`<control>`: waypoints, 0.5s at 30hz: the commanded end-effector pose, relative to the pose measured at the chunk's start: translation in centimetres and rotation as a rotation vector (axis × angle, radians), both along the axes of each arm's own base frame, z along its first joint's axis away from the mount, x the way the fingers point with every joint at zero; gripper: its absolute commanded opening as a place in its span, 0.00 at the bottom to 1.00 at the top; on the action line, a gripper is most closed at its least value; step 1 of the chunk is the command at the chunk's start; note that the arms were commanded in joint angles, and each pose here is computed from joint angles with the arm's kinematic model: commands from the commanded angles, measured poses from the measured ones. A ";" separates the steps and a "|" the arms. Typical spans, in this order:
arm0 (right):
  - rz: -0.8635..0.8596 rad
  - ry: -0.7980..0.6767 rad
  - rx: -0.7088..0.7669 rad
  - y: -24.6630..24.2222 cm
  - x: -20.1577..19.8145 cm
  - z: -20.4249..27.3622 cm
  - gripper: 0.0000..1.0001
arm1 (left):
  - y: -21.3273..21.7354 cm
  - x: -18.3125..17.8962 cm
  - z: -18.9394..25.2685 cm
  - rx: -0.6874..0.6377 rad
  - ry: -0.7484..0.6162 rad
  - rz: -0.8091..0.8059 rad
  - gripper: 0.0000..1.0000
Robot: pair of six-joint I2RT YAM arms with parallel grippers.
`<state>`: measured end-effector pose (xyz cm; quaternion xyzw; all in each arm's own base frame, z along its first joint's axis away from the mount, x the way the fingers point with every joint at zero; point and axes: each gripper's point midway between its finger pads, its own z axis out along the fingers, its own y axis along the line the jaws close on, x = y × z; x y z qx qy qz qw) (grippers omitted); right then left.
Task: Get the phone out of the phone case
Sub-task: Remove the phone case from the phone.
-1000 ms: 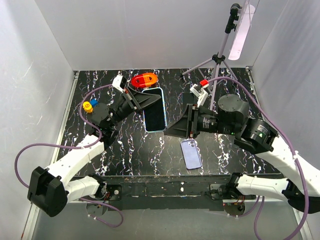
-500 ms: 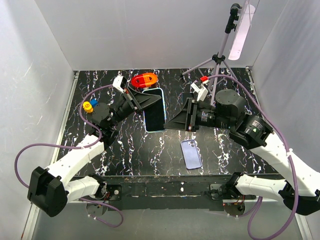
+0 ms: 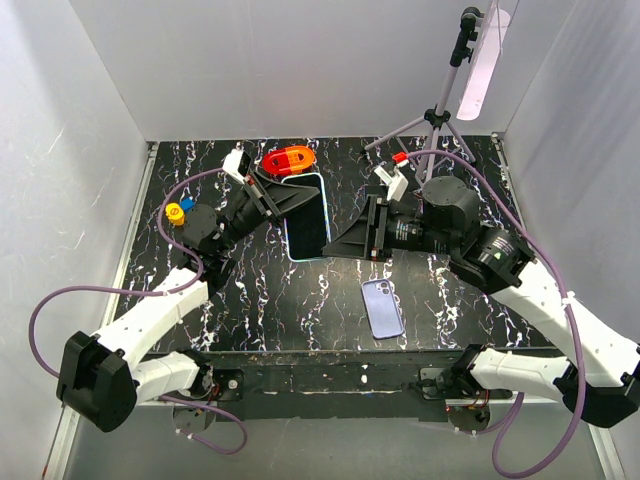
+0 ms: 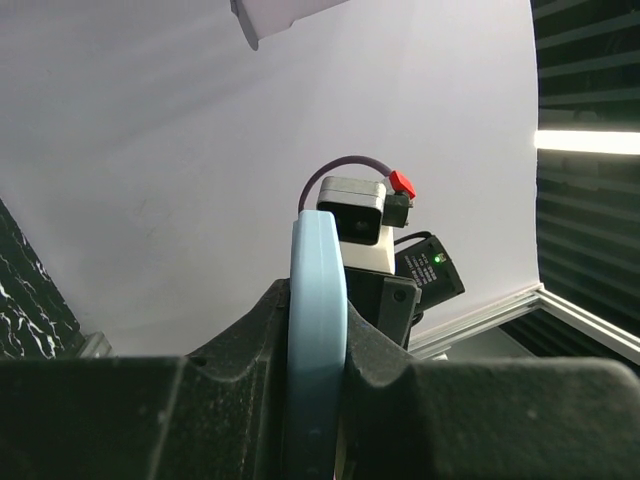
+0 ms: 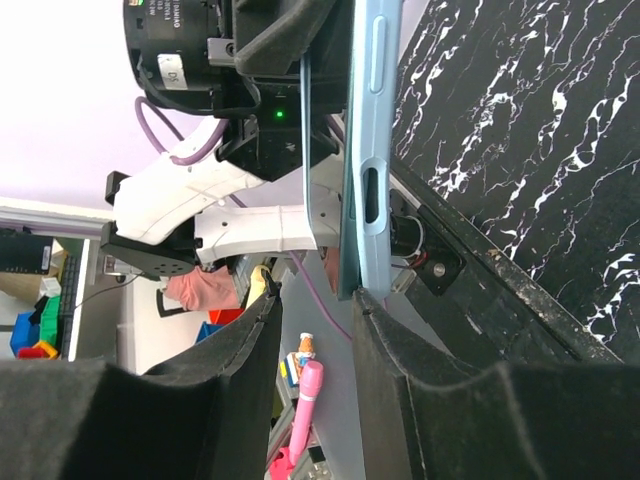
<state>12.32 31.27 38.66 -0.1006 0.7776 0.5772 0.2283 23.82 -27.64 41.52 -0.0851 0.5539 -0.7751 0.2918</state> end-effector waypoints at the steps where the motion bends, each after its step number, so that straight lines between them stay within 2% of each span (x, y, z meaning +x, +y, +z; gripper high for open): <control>1: -0.051 -0.020 -0.061 1.1 2.2 -1.6 0.42 | 0.9 -2.2 4.6 -0.116 -0.072 -0.035 0.00; 8: -0.065 -0.031 -0.101 1.9 3.6 -2.7 0.43 | 1.2 -2.7 5.2 -0.153 -0.065 -0.057 0.00; 15: -0.023 -0.018 0.044 2.7 5.0 -0.2 0.42 | 0.7 -3.4 5.0 -0.138 -0.061 -0.103 0.00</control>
